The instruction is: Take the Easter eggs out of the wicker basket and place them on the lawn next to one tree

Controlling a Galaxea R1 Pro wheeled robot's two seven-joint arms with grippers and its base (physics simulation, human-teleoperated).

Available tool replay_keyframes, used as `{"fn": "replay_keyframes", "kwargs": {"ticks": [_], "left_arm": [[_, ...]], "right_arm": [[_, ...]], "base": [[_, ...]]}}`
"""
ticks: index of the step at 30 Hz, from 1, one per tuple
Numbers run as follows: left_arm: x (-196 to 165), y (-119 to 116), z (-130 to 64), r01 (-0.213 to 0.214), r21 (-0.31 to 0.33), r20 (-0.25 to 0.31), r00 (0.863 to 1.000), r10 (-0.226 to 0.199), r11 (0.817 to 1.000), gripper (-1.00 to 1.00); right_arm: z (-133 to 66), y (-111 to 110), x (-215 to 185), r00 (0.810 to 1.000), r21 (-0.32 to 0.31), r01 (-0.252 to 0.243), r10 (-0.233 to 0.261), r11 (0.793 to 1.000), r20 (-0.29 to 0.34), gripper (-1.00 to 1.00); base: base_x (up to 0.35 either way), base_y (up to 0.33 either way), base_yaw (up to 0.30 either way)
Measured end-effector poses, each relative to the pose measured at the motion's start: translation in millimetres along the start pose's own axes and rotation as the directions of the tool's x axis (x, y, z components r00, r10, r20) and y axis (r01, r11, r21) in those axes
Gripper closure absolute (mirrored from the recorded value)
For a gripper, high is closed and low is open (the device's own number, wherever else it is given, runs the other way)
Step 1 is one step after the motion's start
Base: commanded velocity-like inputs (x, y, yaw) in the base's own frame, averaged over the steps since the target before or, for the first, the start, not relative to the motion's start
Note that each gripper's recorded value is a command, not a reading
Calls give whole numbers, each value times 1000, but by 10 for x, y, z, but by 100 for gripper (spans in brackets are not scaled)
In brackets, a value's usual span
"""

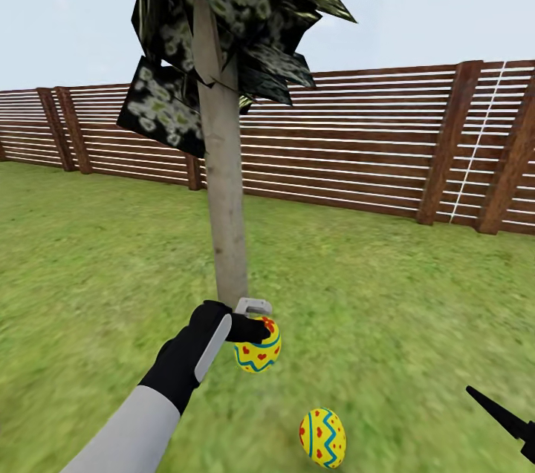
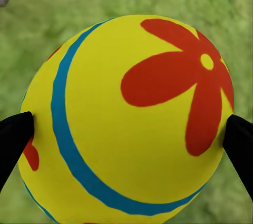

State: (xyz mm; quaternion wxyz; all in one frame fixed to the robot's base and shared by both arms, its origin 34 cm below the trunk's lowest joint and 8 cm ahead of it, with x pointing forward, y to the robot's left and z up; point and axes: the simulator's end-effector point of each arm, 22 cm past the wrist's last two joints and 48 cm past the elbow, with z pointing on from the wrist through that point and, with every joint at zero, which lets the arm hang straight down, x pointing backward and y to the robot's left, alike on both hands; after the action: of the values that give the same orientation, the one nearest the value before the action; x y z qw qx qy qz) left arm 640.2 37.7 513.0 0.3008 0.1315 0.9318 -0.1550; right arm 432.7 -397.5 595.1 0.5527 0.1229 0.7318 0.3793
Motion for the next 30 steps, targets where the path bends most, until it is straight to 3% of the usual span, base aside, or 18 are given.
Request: {"fn": "replay_keyframes", "kwargs": {"ticks": [7,30], "left_arm": [[0,0,0,3,2,1,1000,-3,1000,100],[323,135,475,40,9,-55,998,-39,999,100]], "right_arm": [[0,0,0,1000,0,0,0,1000,0,-100],[99,-262,228,997,57,-36,39,998,-63,-100]], "base": [[11,-4,0],[0,0,0]]}}
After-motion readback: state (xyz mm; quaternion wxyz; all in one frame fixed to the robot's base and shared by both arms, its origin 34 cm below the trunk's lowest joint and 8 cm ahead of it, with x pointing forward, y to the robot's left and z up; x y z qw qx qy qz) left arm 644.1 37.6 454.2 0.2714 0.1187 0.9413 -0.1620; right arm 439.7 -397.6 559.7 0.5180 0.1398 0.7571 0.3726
